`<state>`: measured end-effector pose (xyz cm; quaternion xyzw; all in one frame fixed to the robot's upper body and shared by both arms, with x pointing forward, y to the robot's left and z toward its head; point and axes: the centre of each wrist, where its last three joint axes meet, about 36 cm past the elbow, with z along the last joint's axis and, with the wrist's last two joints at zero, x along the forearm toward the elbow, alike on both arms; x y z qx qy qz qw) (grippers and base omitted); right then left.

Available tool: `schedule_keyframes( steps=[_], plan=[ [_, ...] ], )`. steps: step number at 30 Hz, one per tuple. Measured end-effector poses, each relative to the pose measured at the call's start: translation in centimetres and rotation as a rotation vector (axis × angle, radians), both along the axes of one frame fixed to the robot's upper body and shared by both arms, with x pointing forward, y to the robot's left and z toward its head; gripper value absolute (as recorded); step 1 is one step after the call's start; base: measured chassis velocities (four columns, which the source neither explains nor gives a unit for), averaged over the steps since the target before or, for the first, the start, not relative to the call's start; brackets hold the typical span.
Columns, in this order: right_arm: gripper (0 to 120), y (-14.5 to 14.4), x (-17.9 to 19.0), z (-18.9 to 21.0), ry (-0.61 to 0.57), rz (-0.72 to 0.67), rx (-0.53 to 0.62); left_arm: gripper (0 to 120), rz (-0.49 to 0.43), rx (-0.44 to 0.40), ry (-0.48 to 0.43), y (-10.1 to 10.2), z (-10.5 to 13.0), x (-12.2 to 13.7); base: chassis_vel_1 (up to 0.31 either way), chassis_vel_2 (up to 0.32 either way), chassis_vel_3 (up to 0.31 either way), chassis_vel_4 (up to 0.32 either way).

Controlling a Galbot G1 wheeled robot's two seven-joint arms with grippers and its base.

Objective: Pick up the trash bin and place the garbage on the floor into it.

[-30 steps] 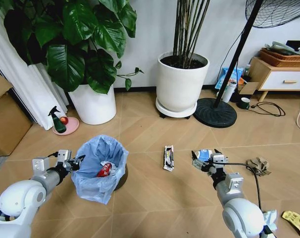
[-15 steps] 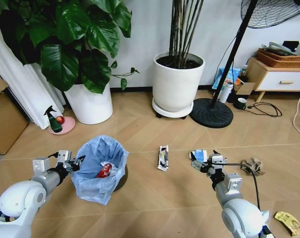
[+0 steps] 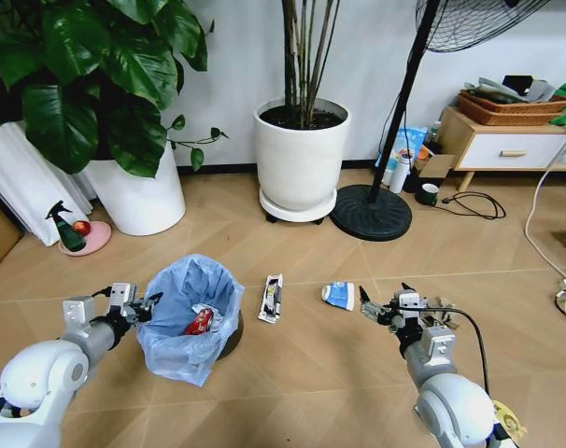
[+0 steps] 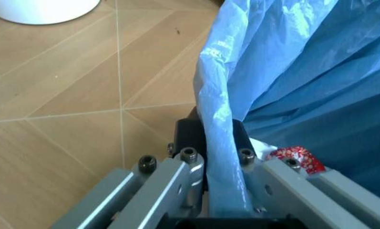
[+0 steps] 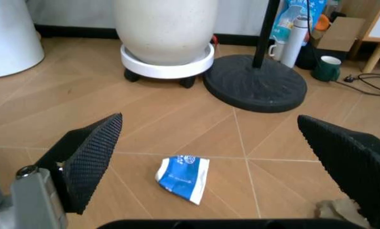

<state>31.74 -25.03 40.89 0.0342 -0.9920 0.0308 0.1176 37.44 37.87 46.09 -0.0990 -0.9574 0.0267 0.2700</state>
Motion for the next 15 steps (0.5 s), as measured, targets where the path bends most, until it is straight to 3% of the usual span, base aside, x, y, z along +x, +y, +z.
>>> schedule_keyframes(
  steps=[8, 15],
  plan=[
    [100, -0.04, 0.08, -0.13, -0.001, -0.001, -0.002, 0, 0.000, 0.001, -0.001, -0.03, 0.01, -0.03, 0.034, 0.048, -0.019, -0.036],
    [100, -0.07, 0.05, -0.29, -0.001, -0.002, -0.005, 0, -0.002, 0.002, -0.001, -0.07, 0.02, -0.08, -0.116, 0.077, 0.097, -0.082]
  ],
)
